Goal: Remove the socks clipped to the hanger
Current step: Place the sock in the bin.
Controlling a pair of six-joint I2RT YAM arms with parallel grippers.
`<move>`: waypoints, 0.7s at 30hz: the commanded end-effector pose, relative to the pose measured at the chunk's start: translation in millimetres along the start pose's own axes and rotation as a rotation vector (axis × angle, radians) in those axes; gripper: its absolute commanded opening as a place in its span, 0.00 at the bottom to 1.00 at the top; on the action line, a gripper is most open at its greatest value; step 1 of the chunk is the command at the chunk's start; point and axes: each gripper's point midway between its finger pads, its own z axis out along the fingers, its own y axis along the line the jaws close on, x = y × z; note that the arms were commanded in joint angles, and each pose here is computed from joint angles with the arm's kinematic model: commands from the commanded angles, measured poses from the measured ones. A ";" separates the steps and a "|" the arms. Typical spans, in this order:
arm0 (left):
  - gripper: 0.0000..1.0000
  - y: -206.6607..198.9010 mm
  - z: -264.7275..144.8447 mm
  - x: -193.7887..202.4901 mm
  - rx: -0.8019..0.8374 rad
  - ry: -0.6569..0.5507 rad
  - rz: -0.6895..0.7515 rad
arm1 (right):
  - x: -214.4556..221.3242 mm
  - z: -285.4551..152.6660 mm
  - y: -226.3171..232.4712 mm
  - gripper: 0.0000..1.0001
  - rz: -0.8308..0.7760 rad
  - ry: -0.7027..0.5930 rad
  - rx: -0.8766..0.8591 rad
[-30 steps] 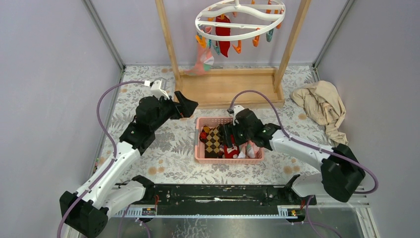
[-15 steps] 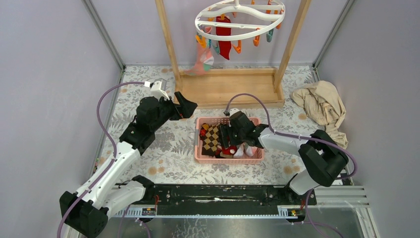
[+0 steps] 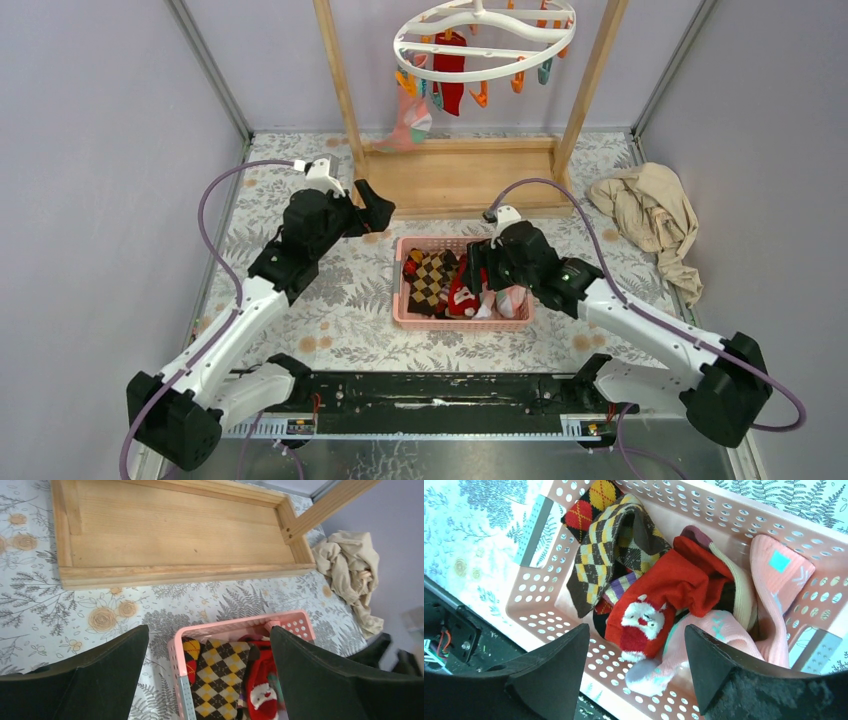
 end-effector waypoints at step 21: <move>0.99 17.6 149.0 -102.7 -0.208 -0.396 0.475 | -5.0 -24.1 32.1 0.79 0.075 -0.111 -0.208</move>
